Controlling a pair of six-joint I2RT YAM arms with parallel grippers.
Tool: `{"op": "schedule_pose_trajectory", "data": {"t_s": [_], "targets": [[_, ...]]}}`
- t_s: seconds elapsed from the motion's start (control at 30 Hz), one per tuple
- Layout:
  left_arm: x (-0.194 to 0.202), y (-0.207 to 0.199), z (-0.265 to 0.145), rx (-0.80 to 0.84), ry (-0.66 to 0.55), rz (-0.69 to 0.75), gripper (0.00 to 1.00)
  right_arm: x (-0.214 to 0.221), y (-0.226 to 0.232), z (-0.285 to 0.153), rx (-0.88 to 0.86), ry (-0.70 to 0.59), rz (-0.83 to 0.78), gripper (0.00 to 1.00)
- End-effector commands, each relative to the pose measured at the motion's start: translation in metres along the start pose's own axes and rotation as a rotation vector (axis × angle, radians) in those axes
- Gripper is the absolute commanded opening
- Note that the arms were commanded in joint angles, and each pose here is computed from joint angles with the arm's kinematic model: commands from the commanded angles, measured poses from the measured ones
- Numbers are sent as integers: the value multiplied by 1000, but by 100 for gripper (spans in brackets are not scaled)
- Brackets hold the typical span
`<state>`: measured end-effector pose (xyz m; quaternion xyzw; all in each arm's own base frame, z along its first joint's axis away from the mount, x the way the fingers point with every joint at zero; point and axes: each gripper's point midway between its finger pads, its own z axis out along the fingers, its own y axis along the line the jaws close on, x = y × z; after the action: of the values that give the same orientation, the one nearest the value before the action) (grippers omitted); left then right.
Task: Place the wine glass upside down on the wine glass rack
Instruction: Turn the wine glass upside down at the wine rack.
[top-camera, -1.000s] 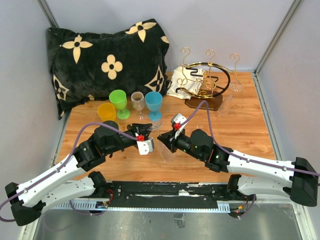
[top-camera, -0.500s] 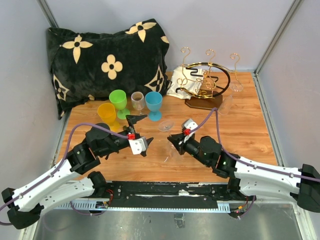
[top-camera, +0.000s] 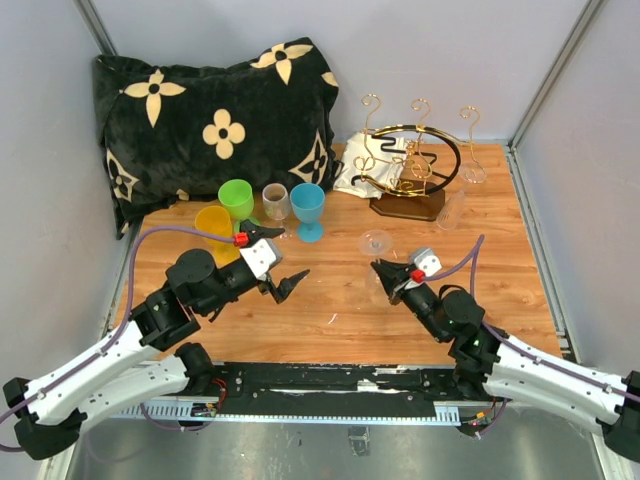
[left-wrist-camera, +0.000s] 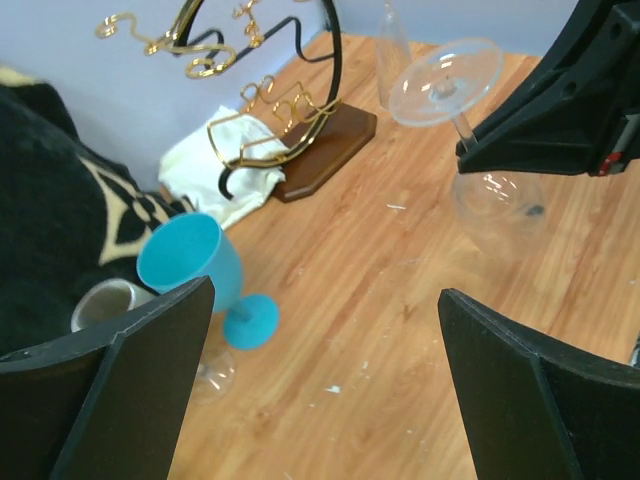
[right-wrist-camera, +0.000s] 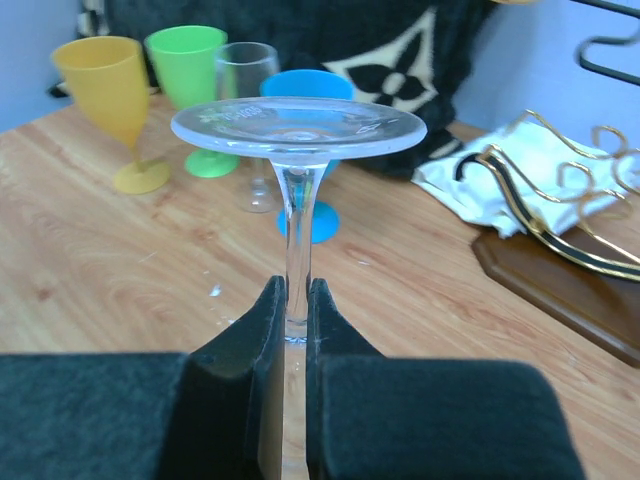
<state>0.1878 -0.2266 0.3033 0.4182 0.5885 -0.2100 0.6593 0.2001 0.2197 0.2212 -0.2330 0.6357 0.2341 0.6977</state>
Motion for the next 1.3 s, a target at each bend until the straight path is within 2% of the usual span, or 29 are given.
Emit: {"op": "schedule_pose_trajectory", "data": {"t_s": [0.0,0.23,0.33,0.47,0.57,0.7,0.87,1.1,1.27], "targets": [[4,11,5,-132,17,-255,100,-18,-22,7,18,-109,77,1],[16,7,21,-182,159,-497,100,-35,-48,23,-68,-216,98,1],[31,-3,28,-175,233,-555,100,-43,-62,27,-62,-262,90,1],[57,-18,33,-153,405,-589,100,-40,-82,34,-29,-253,76,1],[69,-21,35,-182,480,-629,100,-36,-95,37,14,-228,56,1],[79,-21,34,-211,513,-637,100,-31,-102,37,43,-185,-2,1],[78,-25,35,-193,500,-655,100,-25,-106,37,68,-111,25,1],[91,-17,31,-268,569,-645,100,-30,-114,34,112,-103,-14,1],[103,-16,27,-302,621,-628,100,-41,-120,48,111,-139,-59,1]]}}
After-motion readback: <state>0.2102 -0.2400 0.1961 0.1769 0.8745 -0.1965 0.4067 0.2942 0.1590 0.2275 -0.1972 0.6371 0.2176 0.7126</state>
